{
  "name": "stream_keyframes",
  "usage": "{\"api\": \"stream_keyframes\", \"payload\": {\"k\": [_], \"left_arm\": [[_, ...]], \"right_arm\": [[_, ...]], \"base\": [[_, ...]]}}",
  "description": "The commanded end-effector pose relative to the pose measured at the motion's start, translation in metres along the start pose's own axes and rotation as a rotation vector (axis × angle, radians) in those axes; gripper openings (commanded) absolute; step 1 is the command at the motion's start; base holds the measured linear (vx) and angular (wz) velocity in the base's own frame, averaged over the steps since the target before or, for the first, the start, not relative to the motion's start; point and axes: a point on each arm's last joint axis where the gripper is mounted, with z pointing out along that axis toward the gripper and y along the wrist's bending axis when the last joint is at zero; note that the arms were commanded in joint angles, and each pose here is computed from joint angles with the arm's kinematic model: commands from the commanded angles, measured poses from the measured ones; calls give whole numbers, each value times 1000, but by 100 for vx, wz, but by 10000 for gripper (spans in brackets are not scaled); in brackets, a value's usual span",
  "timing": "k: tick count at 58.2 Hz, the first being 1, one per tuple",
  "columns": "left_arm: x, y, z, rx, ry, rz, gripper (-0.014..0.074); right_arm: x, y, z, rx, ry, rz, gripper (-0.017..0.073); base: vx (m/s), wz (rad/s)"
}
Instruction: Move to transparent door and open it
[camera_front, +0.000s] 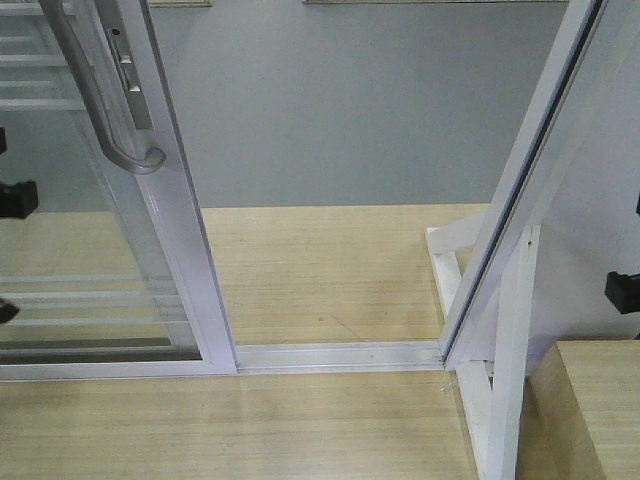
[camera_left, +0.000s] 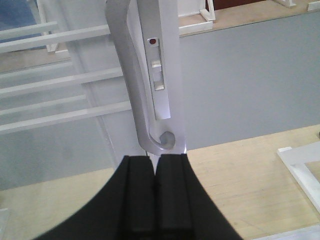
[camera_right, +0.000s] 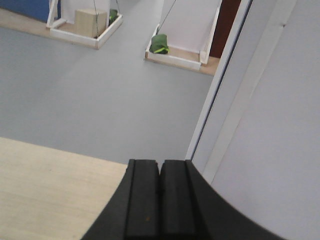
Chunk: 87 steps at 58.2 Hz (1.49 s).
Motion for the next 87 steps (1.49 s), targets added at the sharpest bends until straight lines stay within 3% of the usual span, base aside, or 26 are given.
{"api": "stream_keyframes", "payload": {"k": [1, 11, 18, 25, 36, 46, 84, 87], "left_arm": [[-1, -3, -22, 36, -124, -19, 0], [35, -4, -49, 43, -144, -99, 0], [56, -4, -65, 39, -173, -112, 0], [70, -4, -78, 43, -216, -158, 0], [70, -7, -83, 72, -301, -154, 0], [68, -7, -83, 78, -318, -153, 0], [67, -7, -84, 81, -326, -153, 0], [67, -7, -84, 75, -328, -119, 0]], "right_arm": [[-19, -4, -15, 31, -134, -5, -4], [-15, -3, -46, 29, -153, -7, -4], [-13, -2, -69, 36, -207, -8, -4], [-4, 1, -83, 31, -246, 13, -4], [25, 5, -71, 49, -295, 15, -4], [24, 4, -70, 78, -410, 17, -4], [26, 5, -69, 72, -381, 16, -3], [26, 5, -69, 72, -381, 16, -3]], "base": [[0, 0], [0, 0], [0, 0], [0, 0], [0, 0], [0, 0], [0, 0], [0, 0]]}}
